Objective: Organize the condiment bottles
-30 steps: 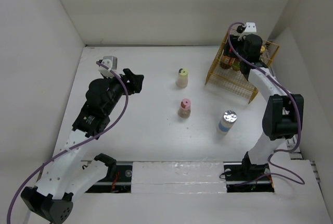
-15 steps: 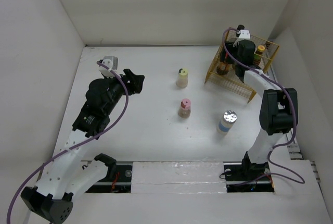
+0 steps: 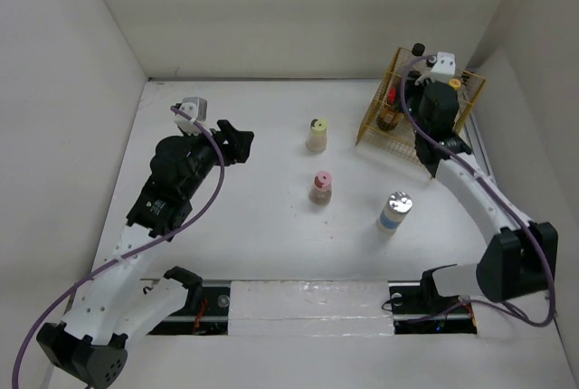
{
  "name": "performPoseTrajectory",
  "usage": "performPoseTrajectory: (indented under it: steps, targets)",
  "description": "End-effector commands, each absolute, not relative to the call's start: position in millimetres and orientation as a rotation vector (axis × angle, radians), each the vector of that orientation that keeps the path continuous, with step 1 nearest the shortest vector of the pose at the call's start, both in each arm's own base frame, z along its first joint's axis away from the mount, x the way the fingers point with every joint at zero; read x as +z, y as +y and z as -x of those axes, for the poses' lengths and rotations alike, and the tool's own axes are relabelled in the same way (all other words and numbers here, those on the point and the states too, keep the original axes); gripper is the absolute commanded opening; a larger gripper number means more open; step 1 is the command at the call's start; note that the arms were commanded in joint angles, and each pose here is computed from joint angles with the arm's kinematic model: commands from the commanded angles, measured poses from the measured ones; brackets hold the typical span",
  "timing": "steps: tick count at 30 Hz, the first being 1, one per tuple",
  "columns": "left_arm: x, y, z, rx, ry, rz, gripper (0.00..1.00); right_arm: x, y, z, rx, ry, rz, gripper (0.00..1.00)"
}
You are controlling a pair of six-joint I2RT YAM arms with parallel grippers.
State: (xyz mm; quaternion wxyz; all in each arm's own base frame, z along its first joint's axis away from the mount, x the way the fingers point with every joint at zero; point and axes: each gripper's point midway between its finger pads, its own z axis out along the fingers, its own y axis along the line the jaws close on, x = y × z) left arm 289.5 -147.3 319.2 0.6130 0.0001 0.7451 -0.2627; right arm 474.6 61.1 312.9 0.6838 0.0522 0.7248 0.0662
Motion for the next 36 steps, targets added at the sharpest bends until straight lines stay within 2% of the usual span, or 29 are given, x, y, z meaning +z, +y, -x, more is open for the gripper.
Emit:
performPoseTrajectory:
  steps: [1,2,3,4,5,7,8,10,12,19,27,31,33,36]
  targets:
    - [339,-152,-286,-0.658,1.658,-0.013,0.66,277,71,-434,0.091,1.705,-0.250,0.22]
    - [339,-152,-286,-0.658,1.658,-0.013,0.67,265,72,-414,0.091,1.735,-0.268,0.06]
    - [339,-152,-286,-0.658,1.658,-0.013,0.67,255,73,-401,0.074,1.771,-0.270,0.05]
    - [339,-152,-286,-0.658,1.658,-0.013,0.69,246,75,-387,0.035,1.807,-0.273,0.10]
    - [339,-154,-285,-0.667,1.659,-0.022,0.70,231,68,-362,-0.007,1.893,-0.274,0.31]
    - [342,-153,-283,-0.676,1.651,-0.014,0.73,215,56,-333,-0.062,1.988,-0.305,0.53]
    - [342,-153,-283,-0.676,1.651,-0.014,0.74,197,57,-309,-0.086,2.082,-0.279,0.74]
    - [339,-155,-285,-0.680,1.663,-0.007,0.77,199,54,-284,-0.053,2.086,-0.304,0.90]
    - [341,-156,-283,-0.689,1.664,-0.015,0.77,193,54,-266,-0.030,2.127,-0.286,1.00]
    - [348,-154,-278,-0.709,1.642,0.000,0.79,186,50,-229,-0.011,2.283,-0.301,1.00]
    - [354,-154,-273,-0.721,1.623,-0.008,0.80,165,75,-233,0.032,2.432,-0.171,1.00]
    - [354,-155,-272,-0.728,1.624,-0.015,0.80,151,82,-235,0.059,2.459,-0.157,0.93]
    - [351,-156,-275,-0.725,1.635,-0.015,0.80,148,82,-234,0.057,2.461,-0.156,0.82]
    - [351,-158,-274,-0.734,1.636,-0.024,0.80,146,85,-231,0.077,2.466,-0.152,0.72]
